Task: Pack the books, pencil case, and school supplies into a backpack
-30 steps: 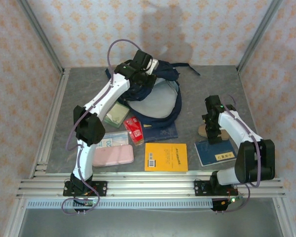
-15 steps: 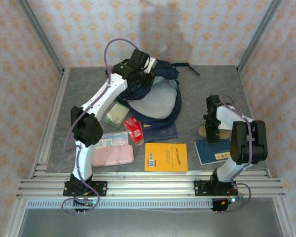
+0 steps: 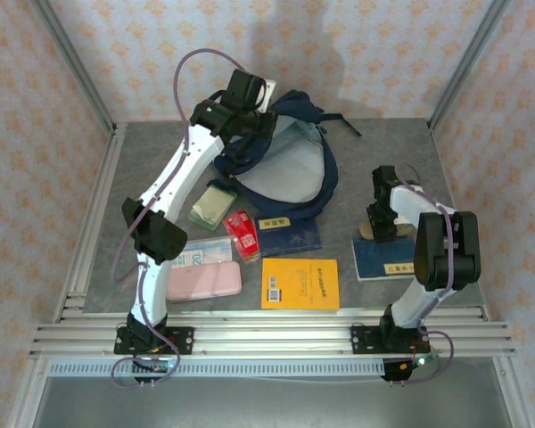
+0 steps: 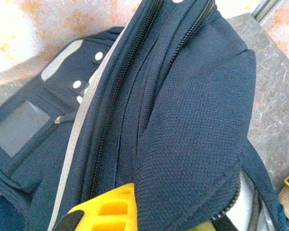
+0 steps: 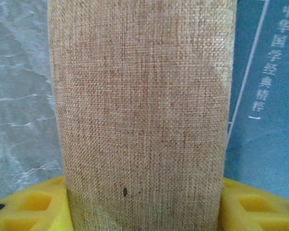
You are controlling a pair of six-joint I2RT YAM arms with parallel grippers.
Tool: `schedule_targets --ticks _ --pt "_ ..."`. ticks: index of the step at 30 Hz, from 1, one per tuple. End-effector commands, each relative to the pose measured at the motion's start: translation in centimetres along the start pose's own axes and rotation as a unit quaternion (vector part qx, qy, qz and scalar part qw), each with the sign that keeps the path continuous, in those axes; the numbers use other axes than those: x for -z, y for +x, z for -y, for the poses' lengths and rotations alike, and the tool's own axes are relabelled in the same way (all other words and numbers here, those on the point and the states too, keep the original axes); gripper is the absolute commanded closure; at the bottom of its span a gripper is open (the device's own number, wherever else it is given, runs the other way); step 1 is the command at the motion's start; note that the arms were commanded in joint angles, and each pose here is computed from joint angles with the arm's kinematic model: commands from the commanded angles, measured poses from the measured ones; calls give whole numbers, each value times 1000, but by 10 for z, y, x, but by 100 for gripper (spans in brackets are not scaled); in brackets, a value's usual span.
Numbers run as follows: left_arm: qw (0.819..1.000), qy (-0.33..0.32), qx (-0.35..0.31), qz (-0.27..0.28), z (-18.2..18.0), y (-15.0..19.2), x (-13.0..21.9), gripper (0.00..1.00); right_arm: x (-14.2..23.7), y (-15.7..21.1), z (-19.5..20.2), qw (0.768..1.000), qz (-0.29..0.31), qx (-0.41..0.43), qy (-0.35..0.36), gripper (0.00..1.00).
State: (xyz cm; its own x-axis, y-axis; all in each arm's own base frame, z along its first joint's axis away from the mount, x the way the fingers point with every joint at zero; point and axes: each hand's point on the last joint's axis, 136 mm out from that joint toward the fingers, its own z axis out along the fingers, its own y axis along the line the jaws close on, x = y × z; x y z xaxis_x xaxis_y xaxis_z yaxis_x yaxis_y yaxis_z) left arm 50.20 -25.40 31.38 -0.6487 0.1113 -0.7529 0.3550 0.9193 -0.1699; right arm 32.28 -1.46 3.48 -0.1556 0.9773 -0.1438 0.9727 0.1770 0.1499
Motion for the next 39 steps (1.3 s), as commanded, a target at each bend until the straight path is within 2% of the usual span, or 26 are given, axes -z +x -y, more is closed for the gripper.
schedule_targets --ticks 1,3,6,9,11,12,15,17,20,22,24,28,30,31,33,35,37,39 --pt "997 -1 13 78 1 -45 25 100 43 -23 -39 994 58 49 -84 59" --pt "997 4 15 79 3 -47 26 100 74 -24 -61 982 79 89 -149 68" --pt "997 13 20 76 6 -46 26 100 138 -15 -97 943 116 166 -264 80" --pt "996 28 27 79 11 -48 27 100 205 16 -128 880 123 241 -389 81" --pt "995 38 32 82 14 -50 29 100 237 49 -149 836 87 277 -467 81" --pt "995 42 35 85 16 -52 31 100 245 63 -156 825 63 289 -482 81" --pt "993 51 42 95 19 -57 34 100 256 108 -176 810 -11 308 -499 82" --pt "992 50 47 105 19 -63 39 100 256 130 -185 807 -35 302 -506 82" --pt "990 51 61 120 17 -71 47 100 243 153 -203 815 -74 259 -513 82" --pt "987 59 69 129 19 -76 54 100 224 165 -213 829 -98 222 -504 83" --pt "986 68 73 136 22 -80 62 100 211 175 -227 830 -113 200 -508 86" --pt "983 91 77 140 31 -82 75 100 196 197 -260 823 -117 211 -514 84" --pt "982 91 77 144 31 -83 82 100 182 207 -273 828 -127 218 -501 81" --pt "982 89 75 148 30 -85 87 100 176 212 -280 830 -126 226 -495 74" --pt "981 81 73 158 27 -88 95 100 159 217 -285 844 -119 236 -467 44" --pt "981 70 67 169 22 -92 104 100 154 225 -293 839 -117 256 -467 22" --pt "981 59 66 174 15 -94 108 100 155 230 -297 829 -117 277 -472 13" --pt "981 55 75 170 6 -93 105 100 161 232 -298 818 -112 303 -475 11"
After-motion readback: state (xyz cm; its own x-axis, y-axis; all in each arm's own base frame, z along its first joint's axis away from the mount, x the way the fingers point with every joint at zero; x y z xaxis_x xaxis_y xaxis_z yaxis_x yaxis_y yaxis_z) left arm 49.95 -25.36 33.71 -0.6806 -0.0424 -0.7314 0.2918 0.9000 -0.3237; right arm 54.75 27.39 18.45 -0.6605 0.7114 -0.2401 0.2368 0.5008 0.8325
